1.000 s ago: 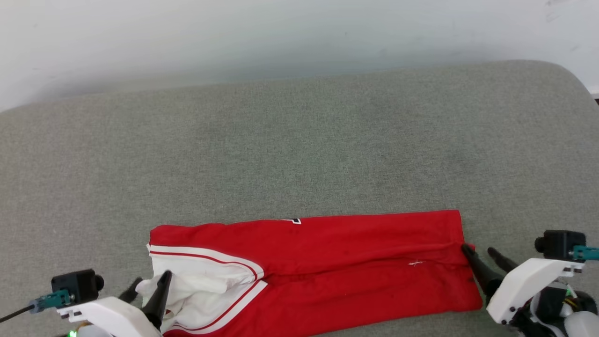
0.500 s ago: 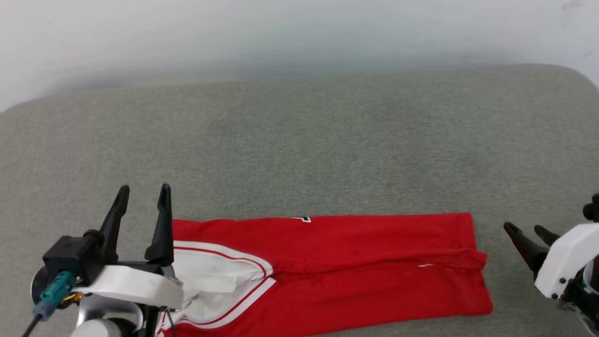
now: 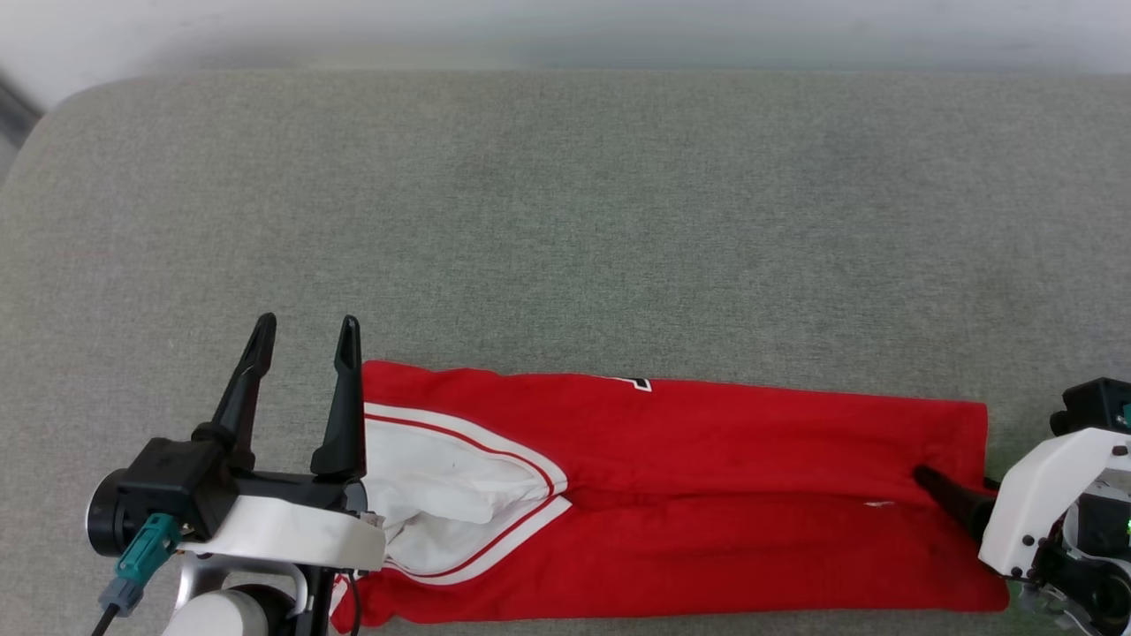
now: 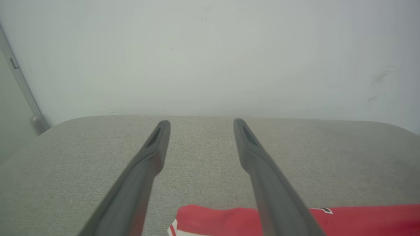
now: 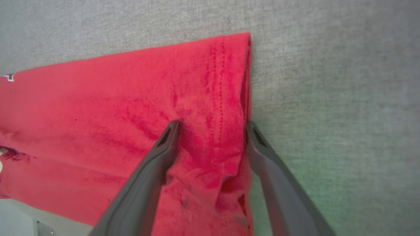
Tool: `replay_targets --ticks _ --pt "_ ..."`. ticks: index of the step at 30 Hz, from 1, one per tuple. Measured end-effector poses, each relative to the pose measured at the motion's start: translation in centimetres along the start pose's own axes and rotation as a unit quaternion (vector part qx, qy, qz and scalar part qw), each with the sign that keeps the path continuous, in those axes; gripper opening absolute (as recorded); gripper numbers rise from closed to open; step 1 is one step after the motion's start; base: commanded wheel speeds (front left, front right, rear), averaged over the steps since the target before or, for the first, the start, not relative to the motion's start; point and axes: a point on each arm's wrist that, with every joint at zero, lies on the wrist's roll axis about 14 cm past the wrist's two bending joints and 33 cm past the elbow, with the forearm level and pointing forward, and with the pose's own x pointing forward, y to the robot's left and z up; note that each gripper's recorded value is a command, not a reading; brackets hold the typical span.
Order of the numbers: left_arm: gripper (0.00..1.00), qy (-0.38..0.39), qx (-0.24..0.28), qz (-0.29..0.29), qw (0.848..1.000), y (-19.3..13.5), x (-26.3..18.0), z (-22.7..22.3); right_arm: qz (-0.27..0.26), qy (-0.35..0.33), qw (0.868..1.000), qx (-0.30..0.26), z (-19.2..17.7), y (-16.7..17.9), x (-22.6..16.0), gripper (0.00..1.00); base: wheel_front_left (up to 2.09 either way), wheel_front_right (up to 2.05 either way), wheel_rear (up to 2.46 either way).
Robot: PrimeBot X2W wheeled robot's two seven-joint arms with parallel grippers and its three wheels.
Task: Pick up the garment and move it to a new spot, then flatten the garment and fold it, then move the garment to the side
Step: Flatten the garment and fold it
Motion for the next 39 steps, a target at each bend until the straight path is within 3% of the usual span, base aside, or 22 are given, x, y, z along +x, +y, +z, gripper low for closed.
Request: replay_targets --ticks 5,6,7,13,19,25,34,36,39 --pt "1.00 0.010 0.001 0.003 1.000 0.2 0.2 -0.7 0.006 0.023 1.000 0.018 -0.9 0.1 1.0 0.97 0.00 0.00 0.00" --pt "1.00 0.009 0.001 0.001 1.000 0.2 0.3 -0.6 0.011 0.025 0.999 0.026 -1.0 0.2 1.0 0.24 0.00 0.00 0.00" --pt "1.00 0.007 0.001 0.000 1.000 0.1 0.4 -0.5 0.013 0.027 0.999 0.028 -1.0 0.3 1.0 0.00 0.00 0.00 0.00" --pt "1.00 0.008 0.003 -0.010 1.000 -0.5 0.5 -0.4 0.022 0.029 0.999 0.025 -1.2 1.1 0.6 0.00 0.00 0.00 0.00" --pt "1.00 0.002 0.005 -0.021 1.000 -1.2 0.3 0.3 0.026 -0.016 0.999 0.010 1.1 1.7 -0.8 0.00 0.00 0.00 0.00" --pt "1.00 -0.008 0.006 -0.033 0.999 -2.1 0.3 1.2 -0.017 -0.078 0.997 0.006 4.6 -1.6 -3.9 0.00 0.00 0.00 0.00" --pt "1.00 -0.012 0.013 -0.045 0.999 -3.1 0.2 1.5 -0.097 -0.148 0.980 0.089 6.5 -9.3 -9.5 0.00 0.00 0.00 0.00" --pt "1.00 -0.012 0.013 -0.047 0.999 -3.2 0.2 1.6 -0.089 -0.146 0.979 0.111 6.2 -9.1 -9.8 0.00 0.00 0.00 0.00" --pt "1.00 -0.013 0.011 -0.049 0.999 -3.4 0.2 1.7 -0.035 -0.118 0.980 0.156 4.8 -6.9 -8.9 0.00 0.00 0.00 0.00"
